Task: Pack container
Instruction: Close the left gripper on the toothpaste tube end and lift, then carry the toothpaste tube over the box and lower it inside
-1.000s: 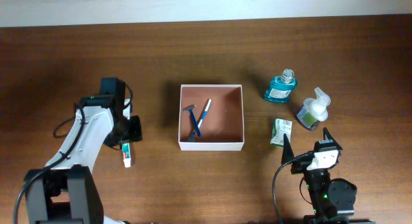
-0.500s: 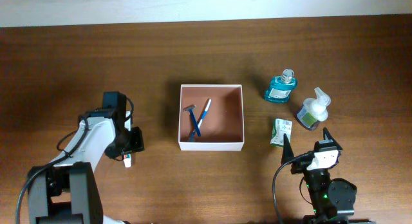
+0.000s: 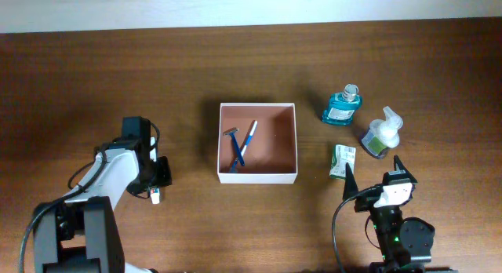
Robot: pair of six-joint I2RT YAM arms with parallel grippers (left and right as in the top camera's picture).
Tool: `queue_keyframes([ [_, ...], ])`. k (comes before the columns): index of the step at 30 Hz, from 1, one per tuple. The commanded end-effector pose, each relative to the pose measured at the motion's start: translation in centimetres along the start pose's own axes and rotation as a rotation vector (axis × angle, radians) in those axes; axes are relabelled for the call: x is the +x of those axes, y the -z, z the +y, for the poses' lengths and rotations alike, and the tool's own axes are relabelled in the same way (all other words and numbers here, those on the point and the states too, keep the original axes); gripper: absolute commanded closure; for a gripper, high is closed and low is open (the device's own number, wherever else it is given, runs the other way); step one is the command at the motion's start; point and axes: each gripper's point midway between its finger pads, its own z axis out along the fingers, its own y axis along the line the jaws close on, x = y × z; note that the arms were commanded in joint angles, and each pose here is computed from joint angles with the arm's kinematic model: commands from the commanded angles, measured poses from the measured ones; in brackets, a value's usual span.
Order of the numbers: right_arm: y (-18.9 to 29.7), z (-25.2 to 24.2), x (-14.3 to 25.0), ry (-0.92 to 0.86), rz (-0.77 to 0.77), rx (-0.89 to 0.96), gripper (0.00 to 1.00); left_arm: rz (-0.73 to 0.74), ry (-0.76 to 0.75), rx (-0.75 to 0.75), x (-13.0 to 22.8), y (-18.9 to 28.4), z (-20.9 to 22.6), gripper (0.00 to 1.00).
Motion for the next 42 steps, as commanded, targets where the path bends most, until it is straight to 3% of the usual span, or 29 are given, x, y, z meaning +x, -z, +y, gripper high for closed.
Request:
queue_keyframes([
  [1,0.0,0.1,0.2,-0.005,0.002,0.0,0.01,0.015,0.013,0.003,0.6,-0.4,0.1,0.55],
  [12,0.0,0.1,0.2,-0.005,0.002,0.0,0.01,-0.007,0.013,0.007,0.0,-0.4,0.0,0.73],
  [27,0.0,0.1,0.2,-0.005,0.002,0.0,0.02,-0.032,0.013,0.011,-0.6,-0.3,-0.1,0.89],
  [35,0.0,0.1,0.2,-0.005,0.002,0.0,0.01,-0.083,0.017,0.027,-2.4,1.2,-0.5,0.92],
  [42,0.0,0.1,0.2,-0.005,0.002,0.0,0.01,-0.229,0.032,0.124,-6.2,6.4,-2.5,0.92],
])
